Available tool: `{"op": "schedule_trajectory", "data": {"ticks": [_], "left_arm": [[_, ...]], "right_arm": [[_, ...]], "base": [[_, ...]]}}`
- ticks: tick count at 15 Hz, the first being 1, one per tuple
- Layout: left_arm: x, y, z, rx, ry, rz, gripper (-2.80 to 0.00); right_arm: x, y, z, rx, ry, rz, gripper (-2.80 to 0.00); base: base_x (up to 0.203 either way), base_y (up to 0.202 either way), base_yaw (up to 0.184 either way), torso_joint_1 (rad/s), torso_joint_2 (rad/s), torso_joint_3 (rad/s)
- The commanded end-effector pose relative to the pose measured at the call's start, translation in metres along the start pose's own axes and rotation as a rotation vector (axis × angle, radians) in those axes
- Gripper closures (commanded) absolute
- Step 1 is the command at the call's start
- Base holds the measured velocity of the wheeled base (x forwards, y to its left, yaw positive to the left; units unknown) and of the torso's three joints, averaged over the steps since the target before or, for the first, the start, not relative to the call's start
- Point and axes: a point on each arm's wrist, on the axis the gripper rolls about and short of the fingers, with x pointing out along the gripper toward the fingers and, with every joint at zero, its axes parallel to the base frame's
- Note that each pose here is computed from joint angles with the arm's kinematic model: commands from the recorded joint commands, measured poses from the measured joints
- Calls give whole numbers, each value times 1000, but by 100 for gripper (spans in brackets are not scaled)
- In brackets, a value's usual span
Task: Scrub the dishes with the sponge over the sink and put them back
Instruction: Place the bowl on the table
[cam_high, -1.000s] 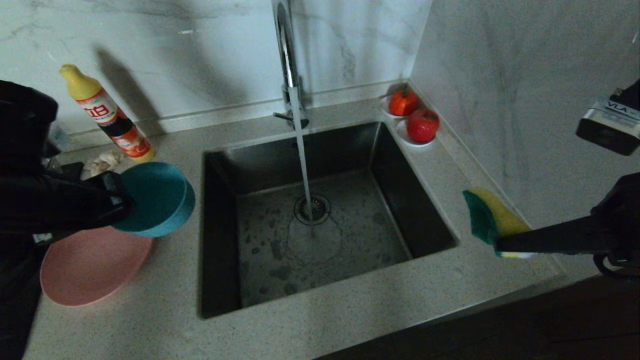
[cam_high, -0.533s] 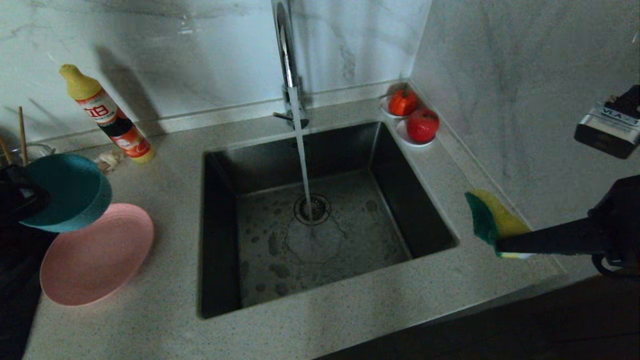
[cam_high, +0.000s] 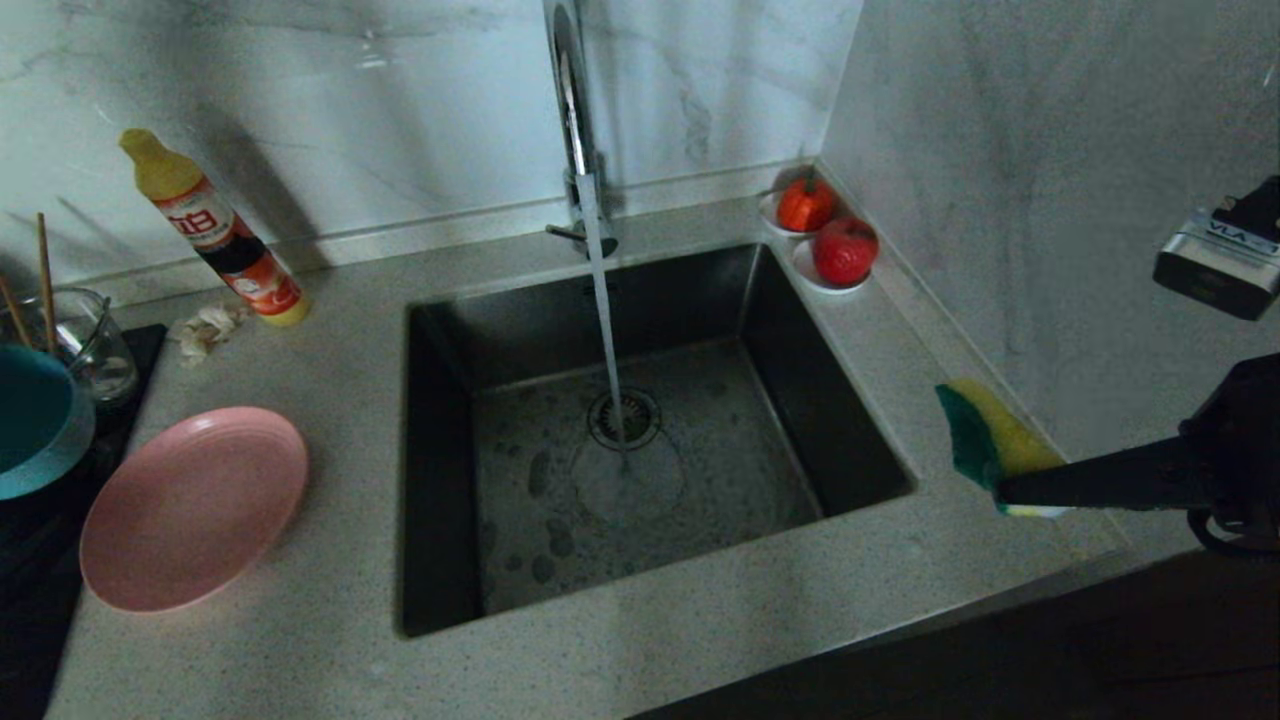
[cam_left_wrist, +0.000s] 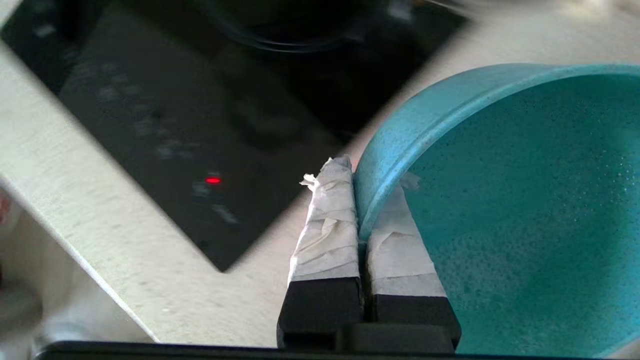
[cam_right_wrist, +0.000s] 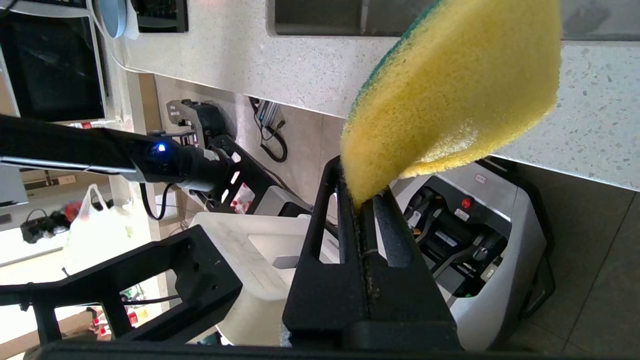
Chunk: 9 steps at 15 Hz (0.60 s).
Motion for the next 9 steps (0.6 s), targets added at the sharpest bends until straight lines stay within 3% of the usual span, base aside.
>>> {"op": "schedule_trajectory", "data": {"ticks": [1,5,9], "left_arm": [[20,22,8,-63,31,67,0],[47,54,14,-141,79,157,0],[71,71,11,-190,147,188,0]], "right_arm": [[3,-1,0,7,12,1,0],[1,-1,0,5,8,3,0],[-1,1,-1,1,2,5,0]], "base": [[0,0,0,0,0,0],[0,0,0,0,0,0],[0,0,0,0,0,0]]}}
